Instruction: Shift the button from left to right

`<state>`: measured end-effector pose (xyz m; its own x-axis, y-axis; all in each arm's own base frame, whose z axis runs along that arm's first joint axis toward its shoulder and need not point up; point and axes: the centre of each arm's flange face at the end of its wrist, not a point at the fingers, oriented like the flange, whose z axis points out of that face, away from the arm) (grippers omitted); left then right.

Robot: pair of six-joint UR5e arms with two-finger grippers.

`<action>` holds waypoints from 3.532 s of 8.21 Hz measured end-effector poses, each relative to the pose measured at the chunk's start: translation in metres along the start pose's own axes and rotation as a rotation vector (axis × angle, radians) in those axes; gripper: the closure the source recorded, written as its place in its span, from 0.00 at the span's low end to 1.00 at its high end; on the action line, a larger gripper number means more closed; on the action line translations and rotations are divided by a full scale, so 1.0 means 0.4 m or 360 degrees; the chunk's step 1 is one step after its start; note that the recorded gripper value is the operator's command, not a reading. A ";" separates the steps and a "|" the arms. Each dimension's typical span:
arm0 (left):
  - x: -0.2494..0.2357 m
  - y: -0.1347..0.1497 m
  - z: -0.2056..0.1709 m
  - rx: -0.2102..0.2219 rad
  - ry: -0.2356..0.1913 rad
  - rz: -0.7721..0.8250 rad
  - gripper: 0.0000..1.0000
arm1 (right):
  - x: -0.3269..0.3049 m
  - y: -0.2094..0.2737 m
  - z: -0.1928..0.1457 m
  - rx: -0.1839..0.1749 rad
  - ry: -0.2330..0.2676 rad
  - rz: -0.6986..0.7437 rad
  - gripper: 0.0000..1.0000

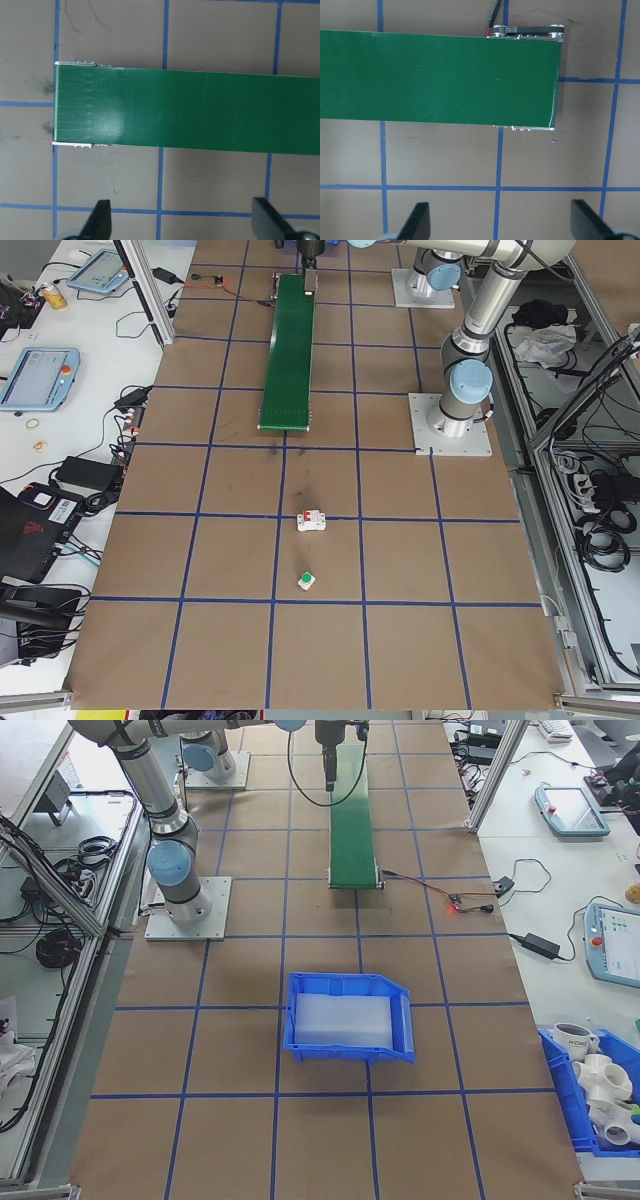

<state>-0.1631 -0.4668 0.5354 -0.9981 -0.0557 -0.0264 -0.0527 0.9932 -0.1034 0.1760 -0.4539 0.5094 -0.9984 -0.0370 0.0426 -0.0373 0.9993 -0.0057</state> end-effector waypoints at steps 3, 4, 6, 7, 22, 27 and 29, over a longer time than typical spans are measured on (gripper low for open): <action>-0.009 0.004 -0.025 0.0017 0.0070 0.0123 0.00 | 0.000 0.000 0.000 0.0000 0.0000 0.0000 0.00; -0.041 -0.005 -0.026 0.0010 0.0071 0.0067 0.00 | 0.000 0.000 0.000 0.0000 0.0000 0.0001 0.00; -0.183 -0.041 -0.020 -0.0007 0.0038 -0.0069 0.00 | 0.000 0.000 0.001 -0.0001 0.0000 0.0001 0.00; -0.288 -0.052 -0.009 -0.0057 -0.0001 -0.0142 0.00 | 0.000 0.000 0.001 -0.0001 0.0000 0.0001 0.00; -1.626 -0.037 0.550 -0.0145 -0.0119 0.0981 0.00 | 0.000 0.000 0.003 -0.0007 0.0003 -0.0001 0.00; -1.706 -0.005 0.794 -0.0123 0.0135 0.1441 0.00 | 0.001 0.001 0.003 -0.0010 0.0005 -0.0001 0.00; -1.710 -0.007 0.845 -0.0103 0.0171 0.1448 0.00 | 0.001 0.001 0.004 -0.0012 0.0006 -0.0002 0.00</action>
<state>0.5306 -0.4658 0.2178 -0.6528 0.7572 0.0224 0.7565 0.6532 -0.0317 0.1756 -0.4534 0.5079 -0.9982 -0.0380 0.0461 -0.0379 0.9993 0.0020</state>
